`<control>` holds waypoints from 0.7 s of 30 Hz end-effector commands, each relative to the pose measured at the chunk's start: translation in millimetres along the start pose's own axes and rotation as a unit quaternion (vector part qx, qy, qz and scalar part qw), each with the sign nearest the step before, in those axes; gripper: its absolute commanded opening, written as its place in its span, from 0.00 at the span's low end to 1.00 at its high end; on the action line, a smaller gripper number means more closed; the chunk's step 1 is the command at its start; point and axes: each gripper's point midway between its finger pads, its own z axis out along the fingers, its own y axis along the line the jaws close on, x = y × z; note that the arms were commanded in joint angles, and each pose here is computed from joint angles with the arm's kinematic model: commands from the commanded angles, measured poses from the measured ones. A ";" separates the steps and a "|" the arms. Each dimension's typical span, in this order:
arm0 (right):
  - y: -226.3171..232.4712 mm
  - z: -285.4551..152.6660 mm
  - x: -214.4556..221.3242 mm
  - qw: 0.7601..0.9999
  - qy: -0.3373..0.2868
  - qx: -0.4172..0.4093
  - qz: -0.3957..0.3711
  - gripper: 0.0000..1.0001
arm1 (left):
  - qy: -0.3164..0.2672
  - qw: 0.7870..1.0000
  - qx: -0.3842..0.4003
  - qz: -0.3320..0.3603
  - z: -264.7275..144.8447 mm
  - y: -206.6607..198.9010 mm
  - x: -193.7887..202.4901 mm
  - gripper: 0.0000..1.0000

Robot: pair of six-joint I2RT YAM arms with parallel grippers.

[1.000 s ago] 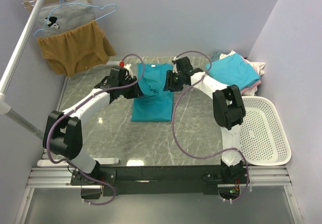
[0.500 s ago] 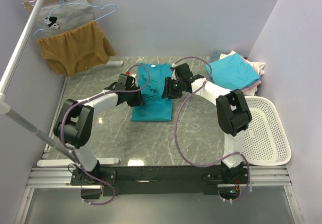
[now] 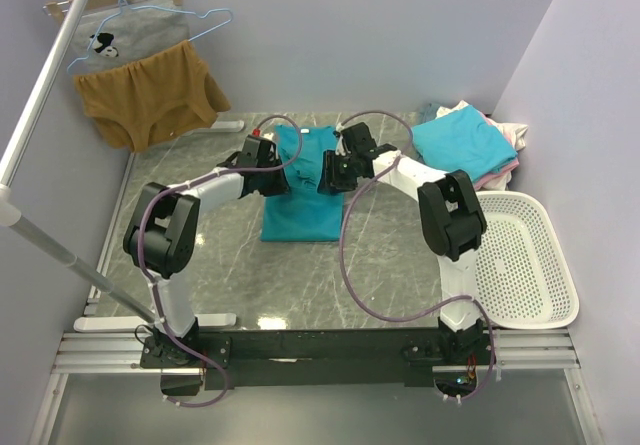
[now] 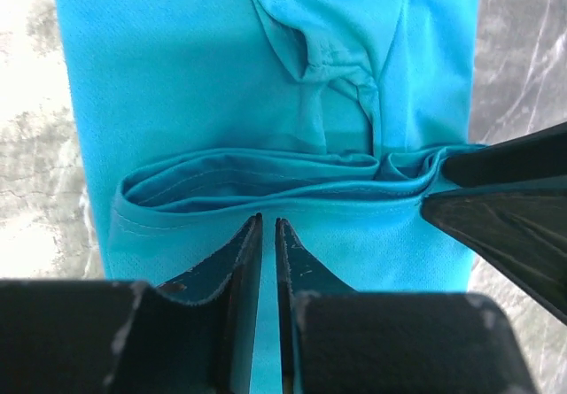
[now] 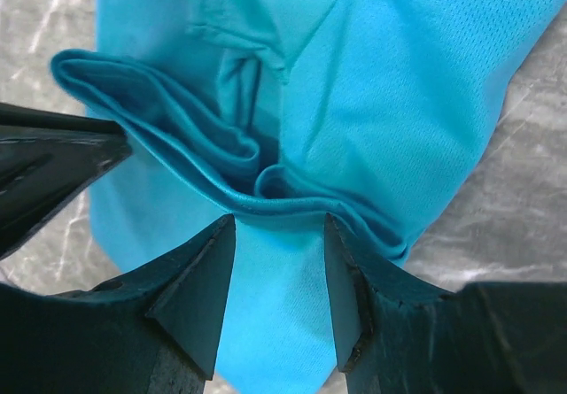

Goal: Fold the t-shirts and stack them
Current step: Fold the folded rectangular tshirt in 1/3 of the way

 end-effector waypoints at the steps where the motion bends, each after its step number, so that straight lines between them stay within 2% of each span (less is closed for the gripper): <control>1: -4.2 9.1 -7.4 1.000 -0.002 0.010 -0.010 0.52 | -0.025 1.000 -0.010 -0.002 7.1 2.4 -14.5 0.17; 11: -23.2 16.2 -4.9 0.999 -0.008 0.039 -0.013 0.51 | -0.003 0.997 -0.072 -0.010 21.9 40.8 11.7 0.13; 14: -28.3 10.2 -12.9 0.998 -0.022 0.050 -0.018 0.52 | -0.016 0.996 -0.083 -0.011 18.2 45.8 8.6 0.12; 18: -26.2 -19.3 -39.4 0.995 -0.075 0.054 -0.022 0.54 | -0.048 0.996 -0.069 -0.010 2.3 36.5 -4.4 0.24; 20: -28.0 -31.4 -42.0 0.994 -0.089 0.060 -0.022 0.55 | -0.078 0.994 -0.082 -0.009 -13.7 36.5 -18.6 0.25; 21: -23.6 -46.2 -50.2 0.992 -0.108 0.059 -0.024 0.55 | -0.085 0.993 -0.085 -0.008 -19.7 35.9 -22.2 0.40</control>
